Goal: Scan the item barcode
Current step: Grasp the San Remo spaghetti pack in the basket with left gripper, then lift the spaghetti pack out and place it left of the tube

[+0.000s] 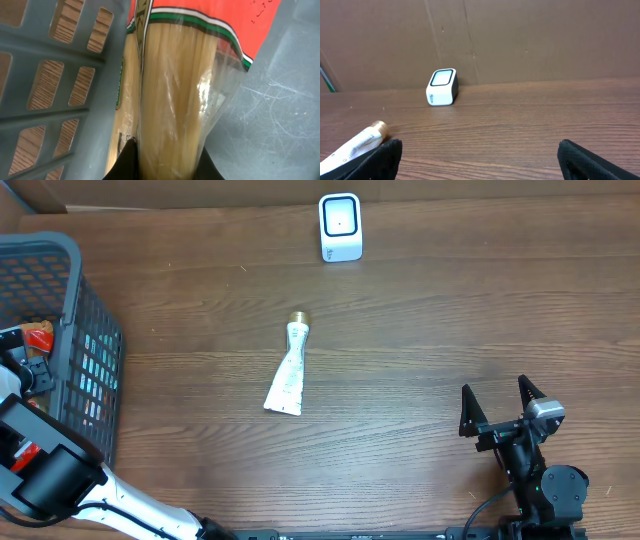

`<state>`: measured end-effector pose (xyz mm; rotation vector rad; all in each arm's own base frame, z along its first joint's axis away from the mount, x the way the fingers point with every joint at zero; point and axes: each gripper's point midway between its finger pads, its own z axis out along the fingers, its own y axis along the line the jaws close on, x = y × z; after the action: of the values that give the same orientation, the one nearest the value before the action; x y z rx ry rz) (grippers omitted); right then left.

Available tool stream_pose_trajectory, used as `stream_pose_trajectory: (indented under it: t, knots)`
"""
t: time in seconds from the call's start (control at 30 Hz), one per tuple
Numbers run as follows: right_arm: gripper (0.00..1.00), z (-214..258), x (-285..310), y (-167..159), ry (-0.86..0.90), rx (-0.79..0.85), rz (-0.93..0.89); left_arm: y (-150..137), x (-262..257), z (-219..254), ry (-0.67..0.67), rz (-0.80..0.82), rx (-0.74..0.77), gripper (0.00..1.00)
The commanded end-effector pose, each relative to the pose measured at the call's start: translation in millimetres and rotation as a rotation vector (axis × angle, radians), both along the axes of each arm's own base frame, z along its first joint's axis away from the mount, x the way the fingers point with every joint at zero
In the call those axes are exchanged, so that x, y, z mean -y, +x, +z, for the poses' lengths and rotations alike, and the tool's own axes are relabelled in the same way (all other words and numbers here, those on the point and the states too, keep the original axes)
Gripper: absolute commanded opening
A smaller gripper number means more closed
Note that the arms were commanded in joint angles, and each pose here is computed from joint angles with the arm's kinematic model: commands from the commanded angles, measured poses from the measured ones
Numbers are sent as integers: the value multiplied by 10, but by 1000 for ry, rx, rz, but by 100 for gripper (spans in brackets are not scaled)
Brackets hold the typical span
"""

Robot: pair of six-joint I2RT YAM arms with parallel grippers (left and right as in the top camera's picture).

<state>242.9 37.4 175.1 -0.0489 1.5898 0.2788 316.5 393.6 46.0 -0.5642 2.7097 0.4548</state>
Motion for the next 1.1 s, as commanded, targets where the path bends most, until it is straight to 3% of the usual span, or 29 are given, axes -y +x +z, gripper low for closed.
stream_pose_trajectory:
  t: [0.0,0.33,0.43,0.67,0.8,1.07]
  knots:
    - [100,-16,-4,-1,2,5,-1,-44,240,-203,-111,1,-17,4]
    - [100,-16,-4,-1,2,5,-1,244,225,1643,96,-8,342,4]
    - [100,-16,-4,-1,2,5,-1,208,272,2115,154,31,447,4]
    - [100,-16,-4,-1,2,5,-1,89,415,2729,199,109,601,4]
    - [100,-16,-4,-1,2,5,-1,29,520,3282,240,158,778,4]
    - [100,-16,-4,-1,2,5,-1,-181,1336,4744,348,-23,1194,4]
